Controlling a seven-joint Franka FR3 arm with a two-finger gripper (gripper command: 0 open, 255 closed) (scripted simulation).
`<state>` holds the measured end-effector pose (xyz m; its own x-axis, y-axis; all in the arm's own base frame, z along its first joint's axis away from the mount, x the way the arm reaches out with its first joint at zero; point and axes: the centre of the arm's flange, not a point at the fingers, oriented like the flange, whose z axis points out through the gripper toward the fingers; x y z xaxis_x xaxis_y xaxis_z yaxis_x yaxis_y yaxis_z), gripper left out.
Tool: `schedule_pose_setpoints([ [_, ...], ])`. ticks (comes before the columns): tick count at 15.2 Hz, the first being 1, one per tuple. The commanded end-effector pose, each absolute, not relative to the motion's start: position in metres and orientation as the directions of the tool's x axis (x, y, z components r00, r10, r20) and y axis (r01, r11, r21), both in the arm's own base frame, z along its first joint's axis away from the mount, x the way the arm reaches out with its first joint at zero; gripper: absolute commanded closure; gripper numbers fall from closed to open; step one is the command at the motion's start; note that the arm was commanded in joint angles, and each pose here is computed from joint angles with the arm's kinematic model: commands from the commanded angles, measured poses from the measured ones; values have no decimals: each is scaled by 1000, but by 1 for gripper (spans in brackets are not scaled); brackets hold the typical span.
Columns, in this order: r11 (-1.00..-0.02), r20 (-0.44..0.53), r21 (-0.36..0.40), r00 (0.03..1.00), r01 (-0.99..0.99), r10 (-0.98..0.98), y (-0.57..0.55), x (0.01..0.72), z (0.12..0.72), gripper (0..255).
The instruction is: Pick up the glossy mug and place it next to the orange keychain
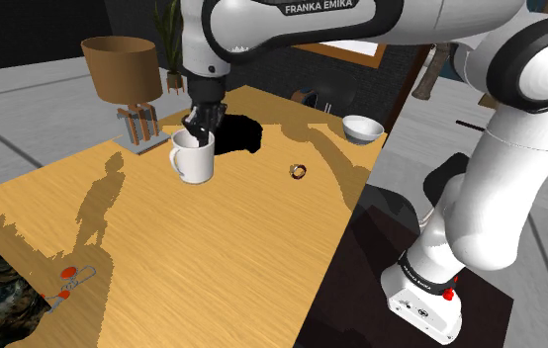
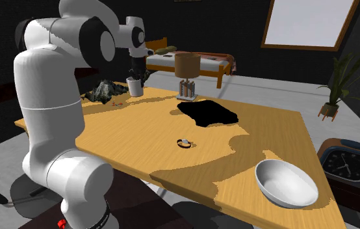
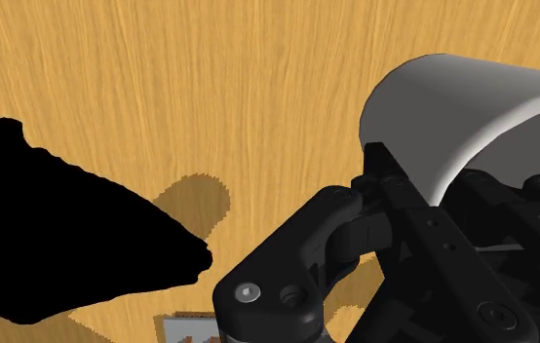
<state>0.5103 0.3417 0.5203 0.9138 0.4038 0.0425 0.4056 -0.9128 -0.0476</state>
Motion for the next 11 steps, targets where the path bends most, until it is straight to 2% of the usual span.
schedule_pose_setpoints([
  [1, -914, 43, -48, 915, 404, 402, 369, 507, 522, 255],
  [11, -914, 43, -48, 915, 404, 402, 497, 476, 522, 255],
])
